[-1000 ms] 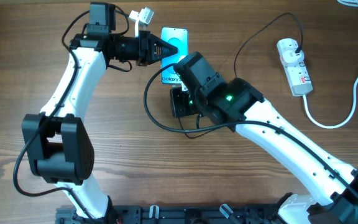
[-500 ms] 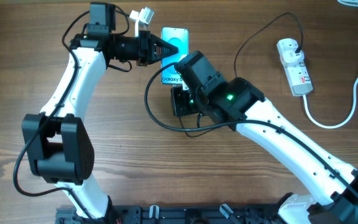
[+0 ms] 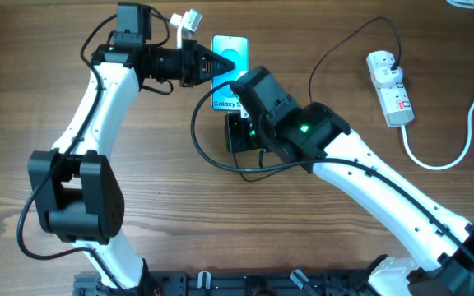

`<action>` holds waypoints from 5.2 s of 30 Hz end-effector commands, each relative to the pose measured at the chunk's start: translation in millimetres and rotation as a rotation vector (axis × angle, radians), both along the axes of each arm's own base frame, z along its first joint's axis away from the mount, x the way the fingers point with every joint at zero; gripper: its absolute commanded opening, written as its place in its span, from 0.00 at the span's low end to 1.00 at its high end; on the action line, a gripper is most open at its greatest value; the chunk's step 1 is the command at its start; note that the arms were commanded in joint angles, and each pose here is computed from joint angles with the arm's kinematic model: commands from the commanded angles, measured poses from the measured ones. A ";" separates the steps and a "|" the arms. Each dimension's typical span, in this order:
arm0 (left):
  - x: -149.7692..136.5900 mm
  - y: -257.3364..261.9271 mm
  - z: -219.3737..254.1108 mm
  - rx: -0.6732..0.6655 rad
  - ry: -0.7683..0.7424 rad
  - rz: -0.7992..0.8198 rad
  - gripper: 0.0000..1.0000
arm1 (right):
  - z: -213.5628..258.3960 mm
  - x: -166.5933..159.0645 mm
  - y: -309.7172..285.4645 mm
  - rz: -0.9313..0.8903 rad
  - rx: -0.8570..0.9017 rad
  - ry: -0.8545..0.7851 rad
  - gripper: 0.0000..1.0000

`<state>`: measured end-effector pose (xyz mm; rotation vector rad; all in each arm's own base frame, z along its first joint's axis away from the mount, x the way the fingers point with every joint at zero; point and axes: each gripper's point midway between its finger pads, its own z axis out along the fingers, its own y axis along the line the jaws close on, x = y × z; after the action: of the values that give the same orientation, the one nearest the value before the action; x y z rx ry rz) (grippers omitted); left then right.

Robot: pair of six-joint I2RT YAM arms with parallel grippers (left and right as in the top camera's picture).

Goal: Plug charger to phone and switch on socket
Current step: 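Push the USB-C plug fully into the phone port with the right gripper, then open the right gripper and withdraw it from the plugged phone, then lower the phone flat onto the table with the left gripper and release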

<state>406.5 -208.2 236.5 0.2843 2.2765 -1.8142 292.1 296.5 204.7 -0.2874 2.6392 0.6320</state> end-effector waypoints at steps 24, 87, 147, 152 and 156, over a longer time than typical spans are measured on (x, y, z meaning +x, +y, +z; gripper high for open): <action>-12.2 -3.5 21.4 -0.045 -0.040 -0.043 0.04 | 30.7 32.1 -6.6 -0.043 0.040 -0.133 0.04; -54.3 -20.0 39.8 -0.214 -0.423 -0.241 0.04 | 23.1 35.6 -195.9 -0.369 -0.161 0.060 0.87; 12.4 -31.8 -217.3 0.696 0.221 0.158 0.09 | -1.9 45.3 -170.6 -0.294 -0.079 0.139 0.88; 7.1 -23.8 -228.7 0.742 0.236 0.170 0.13 | -1.1 44.5 -167.5 -0.286 -0.063 0.144 0.88; 2.5 -21.2 -234.1 0.753 0.248 0.168 0.18 | -1.1 44.4 -167.5 -0.286 -0.063 0.145 0.88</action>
<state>416.2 -233.5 16.4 -0.0149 2.9321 -0.9260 337.0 126.7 209.0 0.1257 2.7508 0.4736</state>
